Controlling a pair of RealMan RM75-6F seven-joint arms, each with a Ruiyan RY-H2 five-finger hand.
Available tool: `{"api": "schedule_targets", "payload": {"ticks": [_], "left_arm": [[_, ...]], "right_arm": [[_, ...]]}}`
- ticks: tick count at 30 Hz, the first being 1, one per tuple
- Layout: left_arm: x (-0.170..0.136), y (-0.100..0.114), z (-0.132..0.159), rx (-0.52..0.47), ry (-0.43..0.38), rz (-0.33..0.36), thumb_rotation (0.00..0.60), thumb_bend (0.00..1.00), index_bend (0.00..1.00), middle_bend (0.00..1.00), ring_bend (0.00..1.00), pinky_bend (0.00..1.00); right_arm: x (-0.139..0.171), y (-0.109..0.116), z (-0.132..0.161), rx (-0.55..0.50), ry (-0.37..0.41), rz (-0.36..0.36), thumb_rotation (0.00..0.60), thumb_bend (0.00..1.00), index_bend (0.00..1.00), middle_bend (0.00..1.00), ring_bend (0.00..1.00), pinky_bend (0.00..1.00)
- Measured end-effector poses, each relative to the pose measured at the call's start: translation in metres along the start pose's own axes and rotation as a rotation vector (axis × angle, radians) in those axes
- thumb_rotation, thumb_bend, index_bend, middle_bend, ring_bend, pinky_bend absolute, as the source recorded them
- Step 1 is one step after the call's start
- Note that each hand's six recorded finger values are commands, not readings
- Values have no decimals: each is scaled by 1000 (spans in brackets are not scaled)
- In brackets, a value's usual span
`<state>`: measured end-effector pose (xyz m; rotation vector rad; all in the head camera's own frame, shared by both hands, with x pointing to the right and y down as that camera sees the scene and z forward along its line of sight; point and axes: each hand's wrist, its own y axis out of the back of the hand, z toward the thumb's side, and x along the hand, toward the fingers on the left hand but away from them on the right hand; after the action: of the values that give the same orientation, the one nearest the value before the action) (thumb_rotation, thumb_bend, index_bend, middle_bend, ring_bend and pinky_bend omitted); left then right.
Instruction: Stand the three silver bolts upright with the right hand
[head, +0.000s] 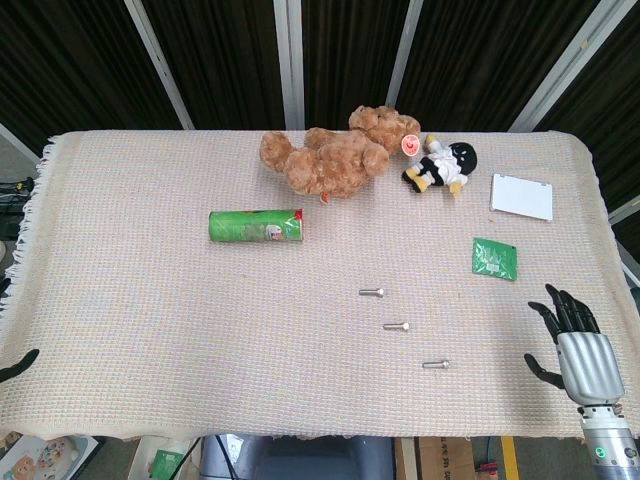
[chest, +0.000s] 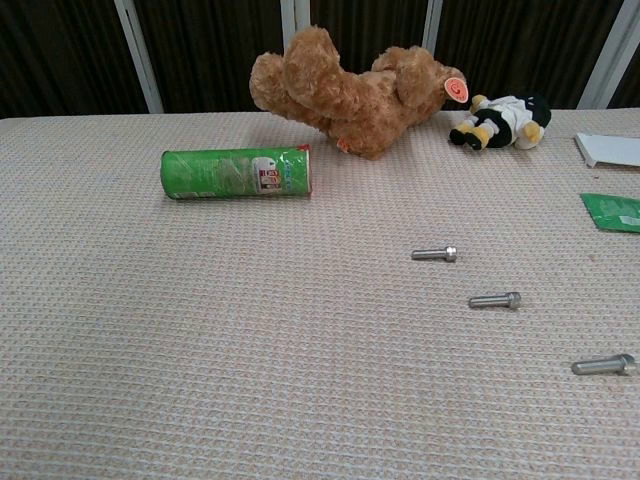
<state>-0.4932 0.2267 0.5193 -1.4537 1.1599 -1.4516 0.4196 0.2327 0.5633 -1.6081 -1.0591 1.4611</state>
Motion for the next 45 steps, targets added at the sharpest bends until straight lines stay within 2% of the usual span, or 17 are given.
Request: {"api": "schedule_targets", "payload": {"ticks": [11,15,20,30,38,45], "left_arm": [[2,-1,0,-1,2,-1,600,238,60,67,0,119],[1,-2,0,-3,6,-4,600,238,60,67,0,120],[1,-2,1,3,6,-3,600,237,60,67,0,120],[2,-4,2,7,17,-3,600,238,61,67,0,120],[2,-4,1,8,20,-8,600,238,61,67,0,121],[3,-3,-1,5,25,-5,600,238,61,67,0,121]], "right_arm": [[1,-2,3,-7,1,5,600,238,300,8,0,112],[4,-9,10,-27,14,37,600,238,304,8,0,112],[4,-21,20,-4,45,79,600,238,329,8,3,112],[-25,-33,64,26,85,83,600,238,333,8,11,112],[-62,-45,104,21,62,139,600,238,333,8,11,112],[-98,-60,153,53,70,170,600,238,333,8,11,112]]}}
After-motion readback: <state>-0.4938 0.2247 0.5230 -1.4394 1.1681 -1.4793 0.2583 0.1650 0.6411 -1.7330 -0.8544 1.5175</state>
